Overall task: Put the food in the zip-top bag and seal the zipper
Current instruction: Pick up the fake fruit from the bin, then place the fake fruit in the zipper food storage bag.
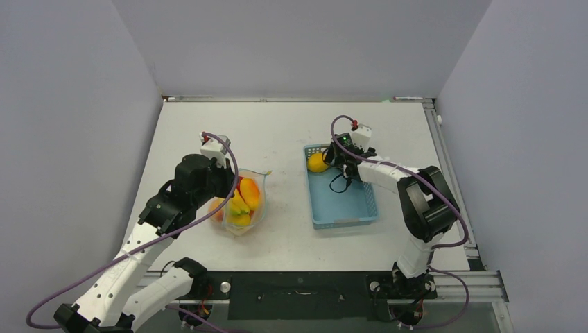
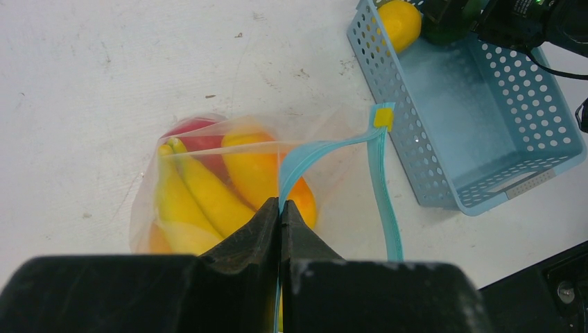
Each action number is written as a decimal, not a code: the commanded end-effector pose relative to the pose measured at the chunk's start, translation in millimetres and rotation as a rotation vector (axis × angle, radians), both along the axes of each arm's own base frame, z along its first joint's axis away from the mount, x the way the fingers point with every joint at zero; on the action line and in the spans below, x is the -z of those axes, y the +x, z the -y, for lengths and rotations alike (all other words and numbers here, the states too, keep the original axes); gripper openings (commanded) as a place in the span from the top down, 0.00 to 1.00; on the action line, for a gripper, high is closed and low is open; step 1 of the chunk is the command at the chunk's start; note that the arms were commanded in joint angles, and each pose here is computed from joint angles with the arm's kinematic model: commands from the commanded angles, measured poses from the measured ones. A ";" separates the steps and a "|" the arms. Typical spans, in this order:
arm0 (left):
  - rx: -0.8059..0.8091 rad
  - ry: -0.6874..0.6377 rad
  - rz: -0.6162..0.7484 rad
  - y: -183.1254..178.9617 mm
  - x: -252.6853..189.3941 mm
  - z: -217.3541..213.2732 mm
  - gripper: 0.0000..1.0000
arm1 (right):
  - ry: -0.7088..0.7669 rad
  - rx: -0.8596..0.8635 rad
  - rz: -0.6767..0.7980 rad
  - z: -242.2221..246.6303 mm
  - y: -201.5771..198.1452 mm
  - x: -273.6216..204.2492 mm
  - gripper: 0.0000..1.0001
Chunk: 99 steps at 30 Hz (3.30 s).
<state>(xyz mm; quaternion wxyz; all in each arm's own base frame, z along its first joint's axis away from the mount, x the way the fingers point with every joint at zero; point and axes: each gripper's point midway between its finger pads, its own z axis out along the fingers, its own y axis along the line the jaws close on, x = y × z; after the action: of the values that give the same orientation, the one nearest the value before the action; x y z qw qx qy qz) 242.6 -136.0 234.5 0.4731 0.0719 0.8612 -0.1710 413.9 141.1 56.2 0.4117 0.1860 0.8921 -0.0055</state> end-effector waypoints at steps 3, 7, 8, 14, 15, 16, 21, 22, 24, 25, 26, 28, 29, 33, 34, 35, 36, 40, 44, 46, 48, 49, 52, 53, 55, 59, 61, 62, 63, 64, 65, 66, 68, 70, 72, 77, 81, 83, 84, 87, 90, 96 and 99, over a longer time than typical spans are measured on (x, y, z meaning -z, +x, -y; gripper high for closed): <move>0.013 -0.033 0.058 4.3 -20.4 3.6 1.00 | 0.016 0.052 0.069 2.9 19.7 -13.7 0.06; 0.015 -0.032 0.058 4.0 -19.9 3.6 1.00 | 0.016 0.057 0.073 4.3 19.8 -13.7 0.16; 0.015 -0.031 0.058 4.0 -20.0 3.6 1.00 | 0.015 0.059 0.074 4.7 19.5 -13.9 0.19; 0.020 -0.035 0.059 3.4 -20.8 4.3 1.00 | 0.005 0.057 0.071 6.2 18.5 -14.3 0.34; 0.020 -0.036 0.059 3.4 -20.9 4.5 1.00 | 0.003 0.057 0.070 6.4 18.5 -14.3 0.38; 0.021 -0.035 0.058 3.2 -20.6 4.6 1.00 | 0.004 0.054 0.070 6.2 18.3 -15.0 0.43; 0.023 -0.037 0.060 3.0 -21.2 5.0 1.00 | 0.013 0.044 0.079 6.2 14.9 -21.3 0.69; 0.022 -0.037 0.061 3.1 -21.4 4.8 1.00 | 0.016 0.040 0.083 6.3 13.7 -23.2 0.73; 0.022 -0.037 0.061 2.9 -21.3 4.5 1.00 | 0.026 0.027 0.089 5.0 11.7 -26.8 0.79; 0.022 -0.038 0.062 2.7 -21.5 4.5 1.00 | 0.031 0.019 0.090 3.9 10.4 -28.6 0.82; 0.023 -0.038 0.062 2.5 -21.6 4.7 1.00 | 0.034 0.013 0.090 3.3 8.8 -30.0 0.85; 0.022 -0.038 0.062 2.7 -21.5 4.4 1.00 | 0.040 0.003 0.093 2.2 5.7 -33.8 0.88; 0.023 -0.039 0.064 2.6 -22.1 4.6 1.00 | 0.045 -0.003 0.095 1.3 3.8 -35.6 0.89; 0.019 -0.038 0.067 2.9 -22.5 3.8 1.00 | 0.060 -0.037 0.111 -3.7 -4.0 -47.1 0.93; 0.017 -0.037 0.066 2.8 -22.4 3.5 1.00 | 0.062 -0.050 0.117 -6.0 -5.8 -51.3 0.94; 0.016 -0.037 0.067 3.0 -22.4 3.3 1.00 | 0.061 -0.062 0.118 -7.8 -8.1 -54.9 0.95; 0.016 -0.036 0.067 3.1 -22.5 3.1 1.00 | 0.059 -0.072 0.123 -9.7 -10.4 -59.3 0.95; 0.013 -0.035 0.067 2.9 -22.0 2.6 1.00 | 0.055 -0.115 0.164 -18.7 -23.4 -85.5 0.95; 0.008 -0.033 0.070 3.2 -22.4 1.6 1.00 | 0.076 -0.178 0.233 -33.3 -41.4 -116.9 0.95; 0.004 -0.032 0.070 3.7 -22.1 0.9 1.00 | 0.097 -0.216 0.265 -42.9 -50.6 -133.2 0.95; 0.002 -0.030 0.070 3.8 -21.9 0.6 1.00 | 0.119 -0.274 0.294 -55.0 -60.9 -148.8 0.95; 0.000 -0.028 0.070 3.8 -21.6 0.1 1.00 | 0.130 -0.298 0.308 -59.4 -65.7 -156.4 0.95; -0.005 -0.027 0.072 4.1 -22.0 -0.8 1.00 | 0.177 -0.370 0.343 -71.5 -78.4 -177.0 0.95; -0.007 -0.026 0.073 4.2 -22.0 -1.1 1.00 | 0.190 -0.394 0.351 -75.4 -82.4 -182.3 0.95; -0.011 -0.024 0.074 4.7 -22.0 -1.9 1.00 | 0.219 -0.447 0.363 -83.7 -91.1 -192.4 0.95; -0.015 -0.021 0.074 4.8 -21.6 -2.9 1.00 | 0.270 -0.582 0.377 -106.0 -111.1 -207.8 0.95; -0.017 -0.021 0.074 4.9 -21.2 -3.2 1.00 | 0.289 -0.651 0.383 -118.8 -123.9 -213.8 0.95; -0.018 -0.021 0.075 5.0 -21.4 -3.2 1.00 | 0.291 -0.673 0.388 -122.1 -128.3 -216.2 0.95; -0.019 -0.020 0.075 5.1 -21.2 -3.6 1.00 | 0.295 -0.694 0.395 -126.3 -133.6 -219.0 0.95; -0.020 -0.019 0.076 5.4 -21.5 -3.6 1.00 | 0.302 -0.719 0.400 -132.2 -141.0 -220.7 0.95; -0.020 -0.018 0.075 5.4 -21.2 -3.8 1.00 | 0.308 -0.744 0.409 -136.8 -146.5 -222.8 0.95; -0.021 -0.017 0.074 5.5 -21.0 -4.0 1.00 | 0.316 -0.770 0.417 -142.2 -152.4 -224.0 0.95; -0.023 -0.015 0.073 5.8 -20.2 -4.2 1.00 | 0.319 -0.821 0.423 -152.5 -163.1 -224.1 0.95; -0.024 -0.013 0.073 6.0 -19.9 -4.5 1.00 | 0.315 -0.873 0.428 -163.1 -173.8 -224.9 0.95; -0.024 -0.012 0.073 5.8 -19.7 -4.7 1.00 | 0.309 -0.921 0.434 -173.5 -183.9 -226.1 0.95; -0.030 -0.008 0.072 6.4 -19.2 -5.8 1.00 | 0.301 -1.038 0.461 -200.4 -209.7 -232.0 0.95; -0.032 -0.006 0.070 7.0 -18.5 -5.8 1.00 | 0.282 -1.120 0.488 -221.2 -228.7 -238.3 0.95; -0.029 -0.006 0.069 7.0 -18.0 -5.2 1.00 | 0.278 -1.147 0.495 -230.8 -234.4 -238.1 0.95; -0.029 -0.007 0.069 6.9 -18.5 -5.1 1.00 | 0.274 -1.159 0.495 -234.9 -236.5 -237.0 0.95; -0.026 -0.007 0.067 6.7 -18.0 -4.8 1.00 | 0.257 -1.178 0.494 -245.9 -239.5 -234.2 0.95; -0.021 -0.008 0.067 6.5 -18.0 -4.0 1.00 | 0.255 -1.193 0.494 -255.9 -239.8 -232.5 0.94; -0.019 -0.010 0.068 6.1 -18.3 -3.8 1.00 | 0.234 -1.194 0.487 -269.3 -233.5 -228.9 0.93; -0.016 -0.011 0.069 5.8 -19.1 -3.3 1.00 | 0.223 -1.194 0.480 -275.8 -230.1 -225.6 0.92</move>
<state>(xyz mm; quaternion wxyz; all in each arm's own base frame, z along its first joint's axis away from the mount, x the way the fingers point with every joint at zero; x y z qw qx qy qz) 244.0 -131.0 236.7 0.4809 0.0649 0.8594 -0.1612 174.9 400.6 245.6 0.4724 -0.3200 0.7485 0.3380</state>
